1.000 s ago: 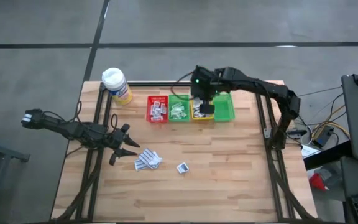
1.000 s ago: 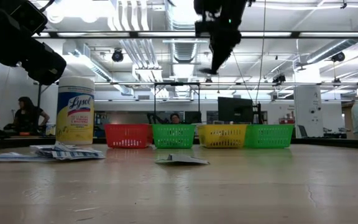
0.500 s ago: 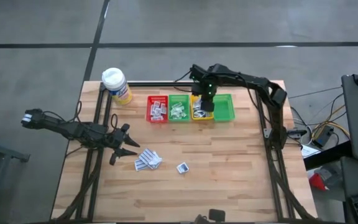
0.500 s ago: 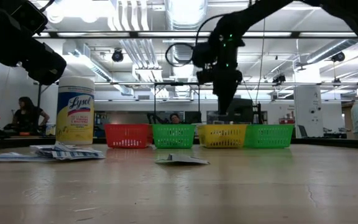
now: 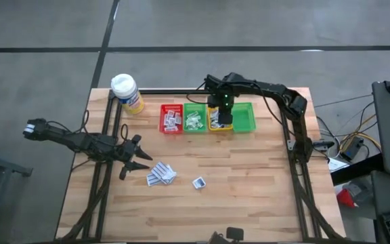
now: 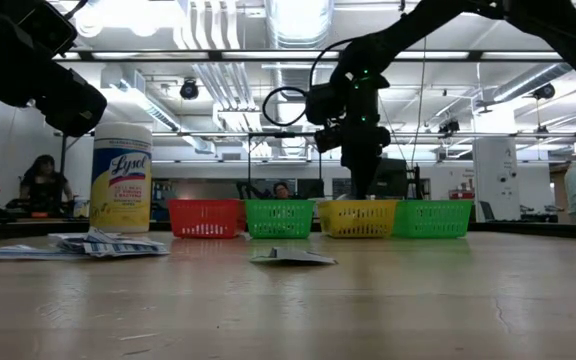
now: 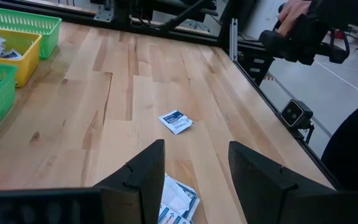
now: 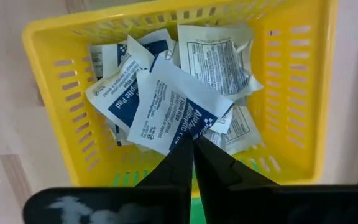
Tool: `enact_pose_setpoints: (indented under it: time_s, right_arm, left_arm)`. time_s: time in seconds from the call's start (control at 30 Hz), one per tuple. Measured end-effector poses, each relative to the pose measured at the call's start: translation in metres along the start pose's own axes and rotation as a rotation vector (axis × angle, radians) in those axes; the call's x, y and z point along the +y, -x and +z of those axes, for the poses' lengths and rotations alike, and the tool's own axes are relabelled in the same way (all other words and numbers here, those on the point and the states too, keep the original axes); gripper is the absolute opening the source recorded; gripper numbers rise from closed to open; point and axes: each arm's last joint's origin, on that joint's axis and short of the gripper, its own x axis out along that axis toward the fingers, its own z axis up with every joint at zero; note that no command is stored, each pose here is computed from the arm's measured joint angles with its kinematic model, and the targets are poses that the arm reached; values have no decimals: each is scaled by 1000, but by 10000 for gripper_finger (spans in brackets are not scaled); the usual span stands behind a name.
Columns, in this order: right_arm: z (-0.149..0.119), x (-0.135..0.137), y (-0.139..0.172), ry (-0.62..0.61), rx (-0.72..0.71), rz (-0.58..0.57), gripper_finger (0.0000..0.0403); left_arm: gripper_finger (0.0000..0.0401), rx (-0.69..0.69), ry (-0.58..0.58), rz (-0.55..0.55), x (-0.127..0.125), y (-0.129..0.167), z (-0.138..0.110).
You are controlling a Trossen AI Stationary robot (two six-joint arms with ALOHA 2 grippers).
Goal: Pick & Place First Aid Supplies
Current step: Put the alcohol pad into the yellow bin
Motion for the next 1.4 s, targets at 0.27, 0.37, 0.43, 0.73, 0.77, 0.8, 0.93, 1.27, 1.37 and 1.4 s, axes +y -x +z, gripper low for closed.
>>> enact_pose_setpoints:
  time_s: [0.27, 0.37, 0.43, 0.73, 0.77, 0.8, 0.93, 1.27, 1.37, 1.4]
  right_arm:
    - [-1, -3, 0, -14, -1, -2, 82]
    - [-1, -4, 3, -18, -6, -7, 116]
    - [-1, -3, 9, -38, -3, -5, 132]
    - [-2, 70, 87, 174, -296, 263, 141]
    - [-3, 82, 95, 219, -317, 260, 138]
    - [-4, 94, 102, 261, -333, 258, 135]
    - [-5, 147, 118, 421, -377, 268, 123]
    - [4, 254, 106, 660, -404, 243, 105]
    - [7, 275, 101, 694, -432, 206, 102]
    - [9, 280, 98, 703, -439, 201, 101]
  left_arm:
    - [172, 0, 0, 0, 0, 0, 0]
    - [172, 0, 0, 0, 0, 0, 0]
    - [172, 0, -1, 0, 0, 0, 0]
    - [172, 0, -1, 0, 0, 0, 0]
    - [172, 0, -1, 0, 0, 0, 0]
    - [172, 0, -1, 0, 0, 0, 0]
    - [172, 0, -2, 0, 0, 0, 0]
    - [172, 4, -3, 1, 0, 0, 0]
    - [172, 4, -6, 1, 0, 0, 0]
    - [172, 5, -7, 1, 0, 0, 0]
